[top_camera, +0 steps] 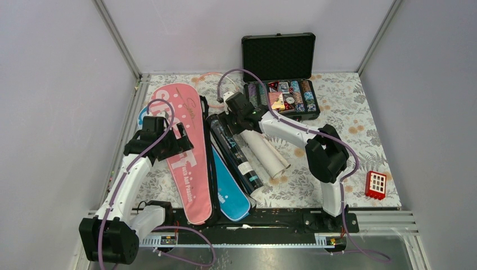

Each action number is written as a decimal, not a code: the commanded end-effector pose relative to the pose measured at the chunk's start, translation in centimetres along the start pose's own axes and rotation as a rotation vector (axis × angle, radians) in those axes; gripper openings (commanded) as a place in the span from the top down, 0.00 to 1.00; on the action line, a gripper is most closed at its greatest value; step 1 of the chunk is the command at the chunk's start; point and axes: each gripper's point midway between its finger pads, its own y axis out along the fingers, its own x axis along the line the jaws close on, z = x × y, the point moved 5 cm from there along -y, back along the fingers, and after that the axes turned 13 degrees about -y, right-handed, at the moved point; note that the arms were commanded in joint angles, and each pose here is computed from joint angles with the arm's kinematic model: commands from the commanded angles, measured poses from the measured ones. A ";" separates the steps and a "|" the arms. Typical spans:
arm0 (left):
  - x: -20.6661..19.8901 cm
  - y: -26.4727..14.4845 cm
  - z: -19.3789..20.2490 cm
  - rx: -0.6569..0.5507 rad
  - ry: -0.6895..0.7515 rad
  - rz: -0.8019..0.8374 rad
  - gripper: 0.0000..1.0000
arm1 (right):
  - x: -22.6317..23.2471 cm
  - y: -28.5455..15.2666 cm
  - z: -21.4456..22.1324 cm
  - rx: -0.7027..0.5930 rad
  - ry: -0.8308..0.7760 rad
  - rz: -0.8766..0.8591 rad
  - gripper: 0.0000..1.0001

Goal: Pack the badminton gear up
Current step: Move the shuttle tube to the center of the board, then pick up the racket from the center of the board.

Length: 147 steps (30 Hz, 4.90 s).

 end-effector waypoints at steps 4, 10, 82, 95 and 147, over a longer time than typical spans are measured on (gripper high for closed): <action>0.4 -0.4 -1.8 -0.135 0.059 -0.028 0.07 | 2.3 1.3 -1.9 -0.010 0.001 -0.086 0.24; 0.8 -0.3 -1.7 -0.149 0.062 -0.039 0.06 | 2.8 2.7 -0.8 0.077 -0.064 -0.014 0.23; -20.1 21.8 -9.3 0.043 -0.517 0.457 0.52 | -10.5 -5.7 5.7 0.161 -0.201 0.100 0.37; -23.6 19.3 -5.3 0.105 -0.403 0.550 0.54 | -12.1 -12.3 0.3 -0.114 -0.079 0.220 0.35; -21.6 26.9 -9.4 -0.145 -0.599 -0.009 1.00 | -9.5 -16.4 -2.9 -0.377 -0.044 0.091 0.39</action>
